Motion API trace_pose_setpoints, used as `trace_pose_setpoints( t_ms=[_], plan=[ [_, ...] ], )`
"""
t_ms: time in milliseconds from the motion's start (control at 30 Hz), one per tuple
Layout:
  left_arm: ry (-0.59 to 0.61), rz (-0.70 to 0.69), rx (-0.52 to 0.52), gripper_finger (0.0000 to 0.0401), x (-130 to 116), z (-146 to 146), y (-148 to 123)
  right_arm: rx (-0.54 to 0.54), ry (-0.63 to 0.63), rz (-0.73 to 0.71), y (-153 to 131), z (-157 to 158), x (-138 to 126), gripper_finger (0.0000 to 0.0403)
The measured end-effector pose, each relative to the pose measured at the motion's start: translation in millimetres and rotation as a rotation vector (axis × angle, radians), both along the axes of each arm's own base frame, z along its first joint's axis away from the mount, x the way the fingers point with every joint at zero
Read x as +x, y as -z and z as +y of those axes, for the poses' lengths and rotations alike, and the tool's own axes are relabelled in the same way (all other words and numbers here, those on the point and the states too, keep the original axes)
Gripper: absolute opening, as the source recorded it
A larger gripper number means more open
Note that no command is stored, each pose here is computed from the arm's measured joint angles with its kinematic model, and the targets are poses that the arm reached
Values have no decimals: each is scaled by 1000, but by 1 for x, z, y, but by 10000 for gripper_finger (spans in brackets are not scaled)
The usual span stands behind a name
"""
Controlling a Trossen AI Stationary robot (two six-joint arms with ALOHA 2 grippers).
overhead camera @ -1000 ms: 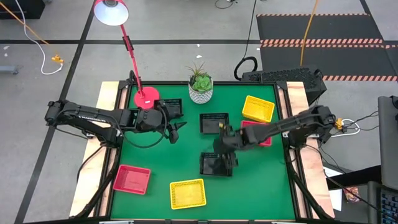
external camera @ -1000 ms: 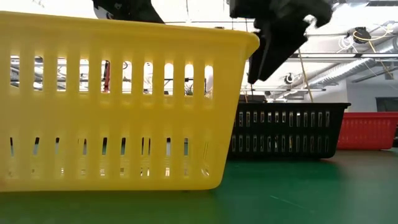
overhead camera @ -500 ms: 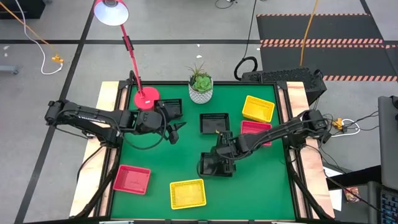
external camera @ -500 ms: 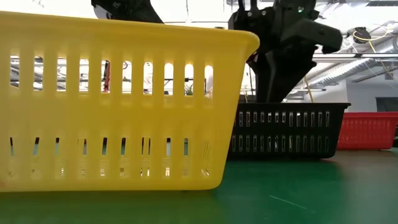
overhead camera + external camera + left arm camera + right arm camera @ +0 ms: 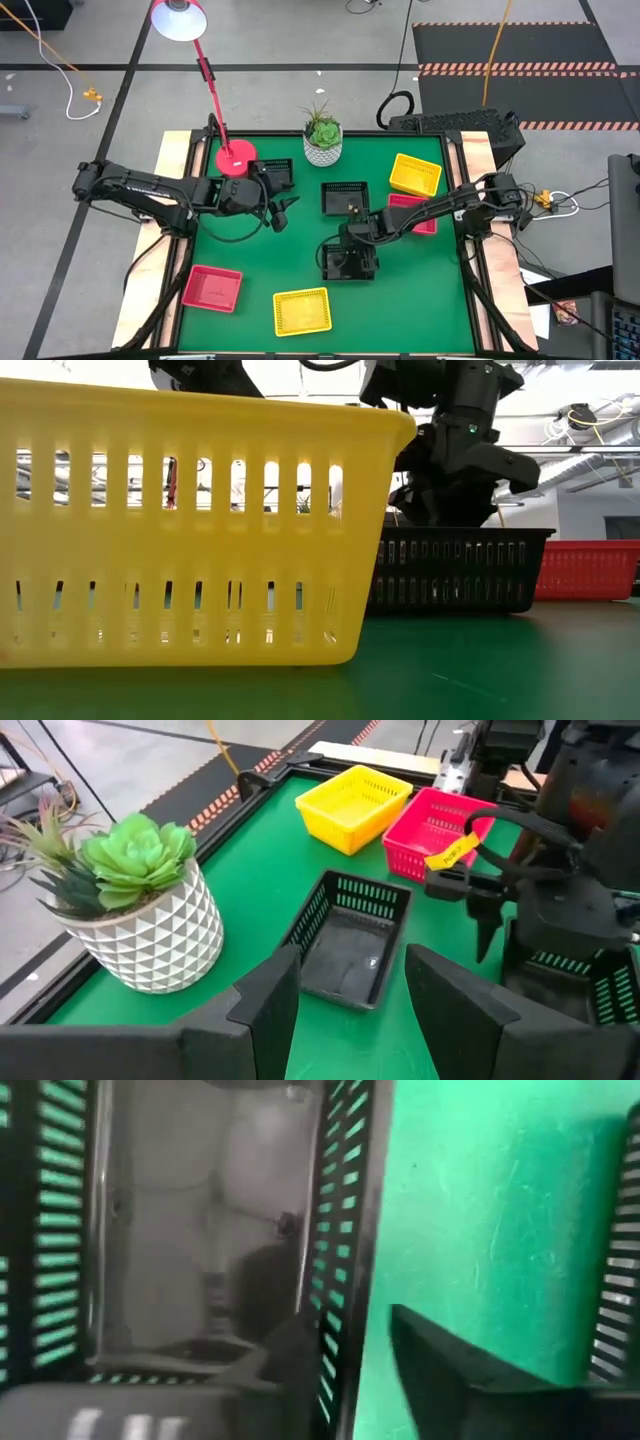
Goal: Stack baskets by color
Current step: Stack the bottom black bin on top of the middle black bin
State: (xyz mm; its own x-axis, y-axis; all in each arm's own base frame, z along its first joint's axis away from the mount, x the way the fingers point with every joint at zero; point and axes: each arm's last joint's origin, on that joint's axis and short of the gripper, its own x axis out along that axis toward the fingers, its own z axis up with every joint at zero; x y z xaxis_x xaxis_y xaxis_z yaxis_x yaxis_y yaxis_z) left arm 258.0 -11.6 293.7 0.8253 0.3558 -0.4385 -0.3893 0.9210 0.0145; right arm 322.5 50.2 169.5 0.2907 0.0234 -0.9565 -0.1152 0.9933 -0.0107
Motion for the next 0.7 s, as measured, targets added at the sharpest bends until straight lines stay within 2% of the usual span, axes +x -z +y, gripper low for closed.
trace_pose_setpoints(
  t_ms=[100, 133, 267, 433, 700],
  plan=[
    [1, 16, 8, 186, 2, 1, 3, -2, -14, 3, 0, -4, 0, 33],
    [5, 15, 16, 186, 3, 1, 3, -2, -12, 2, 0, -6, 1, 17],
    [39, -33, 72, 186, 10, 1, 12, -35, 2, -6, 0, -12, 2, 8],
    [89, -179, 100, 186, 9, 8, 30, -40, 17, -17, -6, -18, 0, 3],
    [72, -259, 110, 186, -13, 16, 33, -52, 48, -188, -58, -40, -13, 1]
  ],
)
